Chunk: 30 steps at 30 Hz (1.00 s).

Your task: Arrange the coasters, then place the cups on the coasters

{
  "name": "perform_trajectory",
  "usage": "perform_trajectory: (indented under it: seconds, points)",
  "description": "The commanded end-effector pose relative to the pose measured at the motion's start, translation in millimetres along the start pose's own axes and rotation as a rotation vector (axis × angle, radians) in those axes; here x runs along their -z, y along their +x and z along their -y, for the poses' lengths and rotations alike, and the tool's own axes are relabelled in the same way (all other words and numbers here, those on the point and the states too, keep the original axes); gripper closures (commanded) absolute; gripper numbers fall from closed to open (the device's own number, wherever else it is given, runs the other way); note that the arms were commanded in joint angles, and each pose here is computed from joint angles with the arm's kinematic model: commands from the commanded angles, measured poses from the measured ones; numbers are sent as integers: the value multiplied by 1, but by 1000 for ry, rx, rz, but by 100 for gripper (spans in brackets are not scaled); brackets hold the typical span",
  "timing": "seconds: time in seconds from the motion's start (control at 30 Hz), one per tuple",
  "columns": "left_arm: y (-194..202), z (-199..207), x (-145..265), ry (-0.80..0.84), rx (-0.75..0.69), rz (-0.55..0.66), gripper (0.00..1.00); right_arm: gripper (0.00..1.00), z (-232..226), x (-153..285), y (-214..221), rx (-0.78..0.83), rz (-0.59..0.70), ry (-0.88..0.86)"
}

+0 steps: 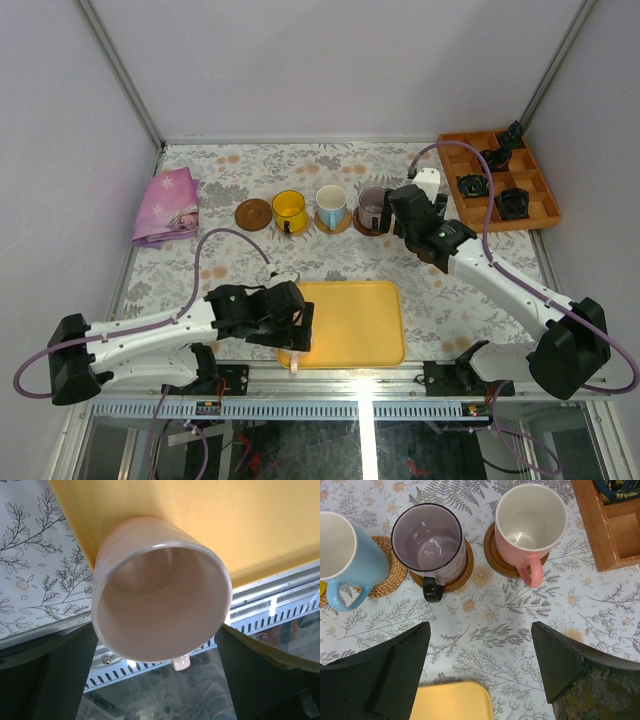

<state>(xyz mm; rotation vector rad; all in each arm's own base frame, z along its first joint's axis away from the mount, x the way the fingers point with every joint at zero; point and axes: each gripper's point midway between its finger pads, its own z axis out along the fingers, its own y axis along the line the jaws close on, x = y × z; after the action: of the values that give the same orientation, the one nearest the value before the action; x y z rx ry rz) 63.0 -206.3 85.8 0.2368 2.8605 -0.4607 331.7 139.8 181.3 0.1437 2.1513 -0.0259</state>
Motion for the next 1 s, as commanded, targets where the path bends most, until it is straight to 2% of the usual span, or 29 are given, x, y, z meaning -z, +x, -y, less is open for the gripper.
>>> perform_trajectory:
  seconds: [0.0, 0.17, 0.43, 0.73, 0.83, 0.97]
  points:
    - [-9, -4, -12, -44, -65, 43, 0, 10, -1, 8, -15, -61, 41, -22]
    - [-21, -4, -18, -73, -127, 77, 0, 10, 2, 9, -17, -56, 45, -8]
    - [-57, 7, -15, -91, -234, 203, 0, 10, 5, 9, -14, -57, 44, 8]
    - [-101, 34, -25, 17, -345, 321, 8, 10, 8, 6, -9, -72, 43, 21]
    - [-114, 47, -29, 60, -419, 342, 7, 10, 11, 8, -10, -73, 49, 28]
    - [-131, 60, -33, 54, -513, 370, 0, 10, 15, 9, -11, -65, 57, 45]
